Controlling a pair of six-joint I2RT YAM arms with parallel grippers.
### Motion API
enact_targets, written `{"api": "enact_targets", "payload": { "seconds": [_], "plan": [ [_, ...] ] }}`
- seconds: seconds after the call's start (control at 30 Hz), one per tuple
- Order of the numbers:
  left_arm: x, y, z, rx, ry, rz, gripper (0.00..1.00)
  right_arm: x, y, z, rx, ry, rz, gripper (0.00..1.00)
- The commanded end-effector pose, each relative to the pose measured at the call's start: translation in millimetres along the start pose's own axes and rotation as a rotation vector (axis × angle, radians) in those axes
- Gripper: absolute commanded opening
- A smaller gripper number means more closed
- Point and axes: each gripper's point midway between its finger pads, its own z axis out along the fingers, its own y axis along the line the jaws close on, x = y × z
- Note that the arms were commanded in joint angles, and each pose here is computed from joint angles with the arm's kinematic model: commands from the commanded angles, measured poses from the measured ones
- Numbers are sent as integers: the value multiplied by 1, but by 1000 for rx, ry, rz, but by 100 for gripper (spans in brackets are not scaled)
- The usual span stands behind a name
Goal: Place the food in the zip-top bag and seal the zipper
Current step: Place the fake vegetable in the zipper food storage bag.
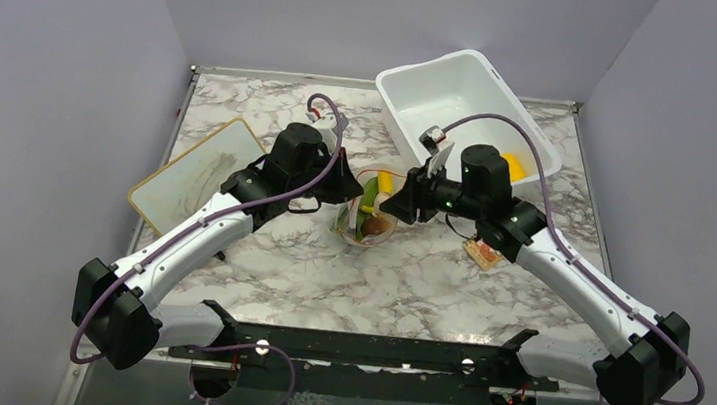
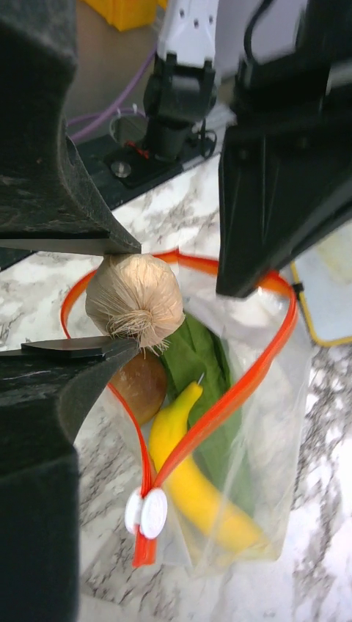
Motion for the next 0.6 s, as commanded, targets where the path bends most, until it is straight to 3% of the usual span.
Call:
{"api": "enact_targets", "payload": {
  "seconds": [0.0, 0.1, 0.13, 0.2, 0.57],
  "plan": [
    [-12, -19, -6, 77, -35, -1, 0, 10, -26, 14, 103, 12, -22, 33],
    [-10, -19, -7, 78, -31, 1, 0, 12, -26, 18, 94, 26, -16, 39],
    [-8, -17, -7, 77, -30, -2, 0, 11, -27, 19, 107, 26, -9, 49],
    [-7, -17, -6, 82, -31, -2, 0, 12, -28, 20, 115, 33, -3, 54],
    [-5, -11, -3, 67, -34, 24, 0, -1, -8, 7, 65, 46, 15, 56]
  ]
}}
